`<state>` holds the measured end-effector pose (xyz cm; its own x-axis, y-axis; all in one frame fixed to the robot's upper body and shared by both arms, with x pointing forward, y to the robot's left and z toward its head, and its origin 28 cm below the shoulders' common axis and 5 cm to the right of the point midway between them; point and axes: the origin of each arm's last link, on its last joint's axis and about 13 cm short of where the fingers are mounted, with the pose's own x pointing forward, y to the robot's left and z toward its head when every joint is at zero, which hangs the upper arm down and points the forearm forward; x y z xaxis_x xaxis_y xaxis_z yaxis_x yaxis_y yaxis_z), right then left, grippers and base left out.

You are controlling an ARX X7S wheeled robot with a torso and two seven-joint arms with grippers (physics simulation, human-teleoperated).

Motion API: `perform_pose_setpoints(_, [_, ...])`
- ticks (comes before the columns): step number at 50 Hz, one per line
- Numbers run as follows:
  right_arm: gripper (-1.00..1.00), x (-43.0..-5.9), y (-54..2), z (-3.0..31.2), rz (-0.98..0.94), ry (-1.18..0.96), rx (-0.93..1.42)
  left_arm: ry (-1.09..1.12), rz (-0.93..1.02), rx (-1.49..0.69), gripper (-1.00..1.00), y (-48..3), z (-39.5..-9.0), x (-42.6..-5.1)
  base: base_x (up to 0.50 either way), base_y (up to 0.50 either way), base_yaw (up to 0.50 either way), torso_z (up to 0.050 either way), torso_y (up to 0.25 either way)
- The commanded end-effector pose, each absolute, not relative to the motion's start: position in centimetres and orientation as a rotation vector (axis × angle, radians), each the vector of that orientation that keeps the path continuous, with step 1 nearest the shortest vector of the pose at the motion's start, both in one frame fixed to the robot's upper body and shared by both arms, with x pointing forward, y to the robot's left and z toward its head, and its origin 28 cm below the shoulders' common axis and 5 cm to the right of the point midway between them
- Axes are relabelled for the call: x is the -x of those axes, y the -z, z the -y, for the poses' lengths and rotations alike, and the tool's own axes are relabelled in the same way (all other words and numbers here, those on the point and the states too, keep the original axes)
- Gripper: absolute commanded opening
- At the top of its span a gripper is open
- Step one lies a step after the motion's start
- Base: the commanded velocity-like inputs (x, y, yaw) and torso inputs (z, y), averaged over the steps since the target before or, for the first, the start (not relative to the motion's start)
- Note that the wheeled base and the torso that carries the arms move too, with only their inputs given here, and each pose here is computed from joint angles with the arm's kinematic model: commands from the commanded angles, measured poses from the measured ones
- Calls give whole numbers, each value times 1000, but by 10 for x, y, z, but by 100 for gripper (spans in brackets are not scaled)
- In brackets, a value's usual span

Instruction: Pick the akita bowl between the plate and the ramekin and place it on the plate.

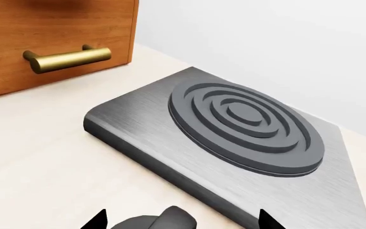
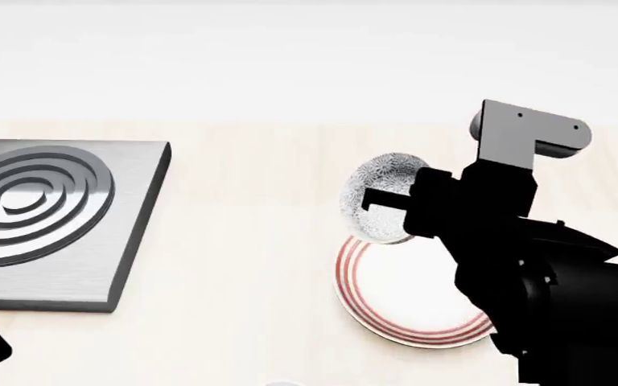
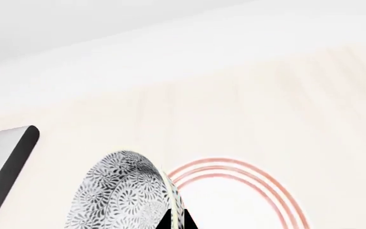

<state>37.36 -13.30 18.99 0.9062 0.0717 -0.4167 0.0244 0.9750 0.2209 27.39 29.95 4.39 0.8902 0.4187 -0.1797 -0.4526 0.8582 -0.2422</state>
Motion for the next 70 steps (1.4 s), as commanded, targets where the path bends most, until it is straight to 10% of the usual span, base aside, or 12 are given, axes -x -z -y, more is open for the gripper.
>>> perform_pose_setpoints(1, [-100,-390,-190,139,-446,3,-300,-458,-123,284,100,-44,-300,-274,0,0,0,0,0])
perform_pose_setpoints(70, [-100,-412,-143,121,-506,324,-623,-456,-122,287,100,-44,-300,-274,0,0,0,0,0])
